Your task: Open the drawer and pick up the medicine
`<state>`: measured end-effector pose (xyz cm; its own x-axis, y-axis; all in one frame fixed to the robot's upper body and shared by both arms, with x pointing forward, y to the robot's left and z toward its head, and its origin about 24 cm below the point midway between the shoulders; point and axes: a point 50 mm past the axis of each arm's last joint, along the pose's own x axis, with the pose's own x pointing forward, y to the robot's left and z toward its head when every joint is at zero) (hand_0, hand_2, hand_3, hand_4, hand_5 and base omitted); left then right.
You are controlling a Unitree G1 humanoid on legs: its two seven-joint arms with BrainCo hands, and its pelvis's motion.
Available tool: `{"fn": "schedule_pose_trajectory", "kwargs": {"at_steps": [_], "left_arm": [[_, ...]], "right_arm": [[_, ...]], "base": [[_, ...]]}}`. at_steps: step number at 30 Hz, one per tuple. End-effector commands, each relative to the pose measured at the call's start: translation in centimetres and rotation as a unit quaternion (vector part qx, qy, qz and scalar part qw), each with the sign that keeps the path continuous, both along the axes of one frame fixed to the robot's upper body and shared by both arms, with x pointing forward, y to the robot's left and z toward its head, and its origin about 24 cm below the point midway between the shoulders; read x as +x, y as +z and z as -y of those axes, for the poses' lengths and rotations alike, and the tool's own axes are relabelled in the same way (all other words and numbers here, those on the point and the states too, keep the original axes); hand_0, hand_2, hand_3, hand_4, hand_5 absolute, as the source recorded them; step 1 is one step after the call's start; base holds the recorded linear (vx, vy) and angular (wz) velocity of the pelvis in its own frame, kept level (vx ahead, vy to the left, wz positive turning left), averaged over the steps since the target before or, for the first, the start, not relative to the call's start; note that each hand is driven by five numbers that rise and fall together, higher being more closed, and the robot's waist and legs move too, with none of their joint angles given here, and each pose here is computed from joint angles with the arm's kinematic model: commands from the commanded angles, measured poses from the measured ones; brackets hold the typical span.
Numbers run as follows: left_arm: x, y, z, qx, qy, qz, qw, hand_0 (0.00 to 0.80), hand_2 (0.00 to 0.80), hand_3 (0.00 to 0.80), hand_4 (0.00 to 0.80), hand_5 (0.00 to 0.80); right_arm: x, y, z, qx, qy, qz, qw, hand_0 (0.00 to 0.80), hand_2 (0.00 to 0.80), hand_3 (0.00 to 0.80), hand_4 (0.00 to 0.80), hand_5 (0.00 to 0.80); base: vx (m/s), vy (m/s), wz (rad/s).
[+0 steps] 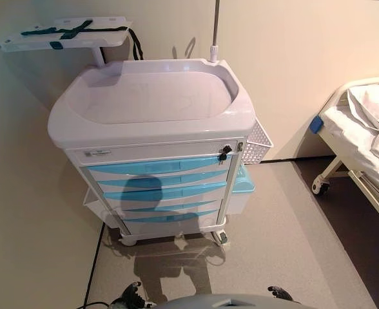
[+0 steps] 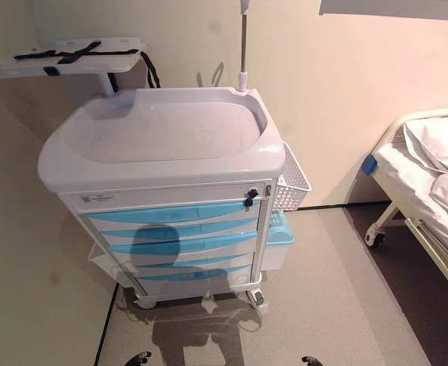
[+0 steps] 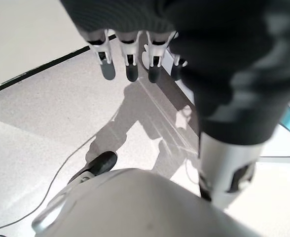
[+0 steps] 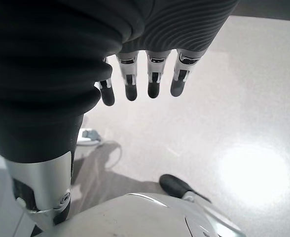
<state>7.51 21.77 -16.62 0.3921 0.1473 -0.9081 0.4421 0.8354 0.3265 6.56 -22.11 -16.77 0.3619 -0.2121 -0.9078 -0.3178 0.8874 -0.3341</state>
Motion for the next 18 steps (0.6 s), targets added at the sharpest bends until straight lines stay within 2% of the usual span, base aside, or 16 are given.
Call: {"fn": "schedule_pose_trajectory", "kwargs": {"at_steps": [1,18], "left_arm": [[0.05,-0.44,1.71,-0.017,-0.006,-0.016,1.0,0.0,0.0,0.0,0.0,0.0],[0.33,-0.32,1.31,-0.023,0.036,-0.007,0.999,0.0,0.0,0.0,0.0,0.0]], "right_arm": [[0.97,0.12,0.06,-0.007,0.024,0.006,1.0,0.0,0.0,0.0,0.0,0.0],[0.53,0.16,0.71,-0.013,0.004,0.002,1.0,0.0,0.0,0.0,0.0,0.0]], "base": [[0.0,0.0,0.0],[0.003,0.004,0.0]]}}
